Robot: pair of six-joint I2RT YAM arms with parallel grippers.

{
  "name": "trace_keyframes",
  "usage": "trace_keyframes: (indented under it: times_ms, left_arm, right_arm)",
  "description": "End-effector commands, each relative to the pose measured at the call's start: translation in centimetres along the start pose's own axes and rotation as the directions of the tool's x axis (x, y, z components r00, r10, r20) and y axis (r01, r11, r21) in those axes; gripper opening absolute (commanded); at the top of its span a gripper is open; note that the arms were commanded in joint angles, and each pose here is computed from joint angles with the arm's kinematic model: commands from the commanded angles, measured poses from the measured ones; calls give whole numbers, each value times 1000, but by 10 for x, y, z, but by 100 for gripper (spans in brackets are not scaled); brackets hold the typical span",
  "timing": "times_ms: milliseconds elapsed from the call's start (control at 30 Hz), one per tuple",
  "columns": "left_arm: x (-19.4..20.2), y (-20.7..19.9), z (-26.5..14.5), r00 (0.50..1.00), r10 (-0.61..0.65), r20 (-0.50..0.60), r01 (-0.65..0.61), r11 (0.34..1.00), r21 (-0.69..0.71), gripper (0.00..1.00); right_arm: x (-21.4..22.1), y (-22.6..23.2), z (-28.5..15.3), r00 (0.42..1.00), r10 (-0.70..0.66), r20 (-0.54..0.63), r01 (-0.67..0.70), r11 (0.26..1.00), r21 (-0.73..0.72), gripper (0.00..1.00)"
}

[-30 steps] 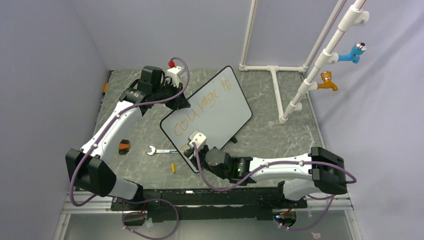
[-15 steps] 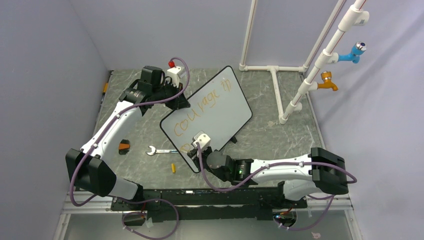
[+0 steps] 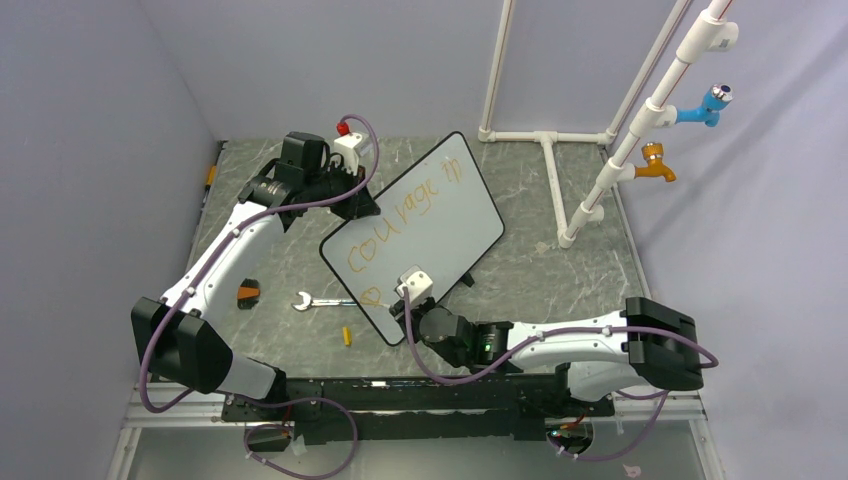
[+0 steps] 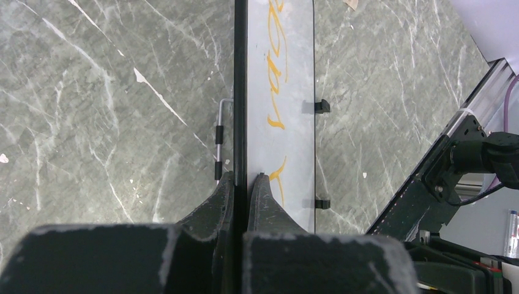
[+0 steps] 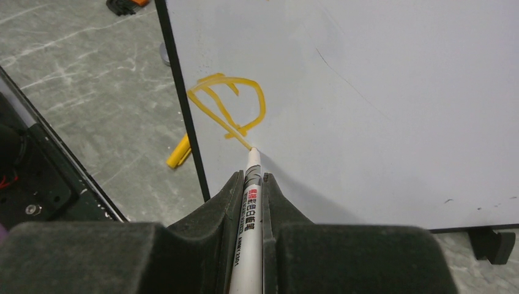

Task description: Write a sentence on the whiteboard

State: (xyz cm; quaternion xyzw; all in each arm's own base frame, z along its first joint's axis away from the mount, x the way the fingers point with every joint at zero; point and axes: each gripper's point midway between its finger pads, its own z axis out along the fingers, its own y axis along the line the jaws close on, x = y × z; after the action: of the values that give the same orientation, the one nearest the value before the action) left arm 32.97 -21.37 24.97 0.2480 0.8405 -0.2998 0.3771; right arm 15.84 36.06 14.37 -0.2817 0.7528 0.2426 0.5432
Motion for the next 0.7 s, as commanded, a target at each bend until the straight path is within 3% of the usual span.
trace_keyframes:
  times_ms: [0, 667]
  left_arm:
    - [4, 40, -7, 996, 87, -24, -90, 974, -208, 0]
    - [3, 40, -8, 996, 90, -21, -93, 973, -209, 0]
  right_arm:
    - [36, -31, -1, 993, -53, -107, 63, 993, 100, 0]
    - [-48, -35, 9, 994, -111, 20, 108, 988, 114, 0]
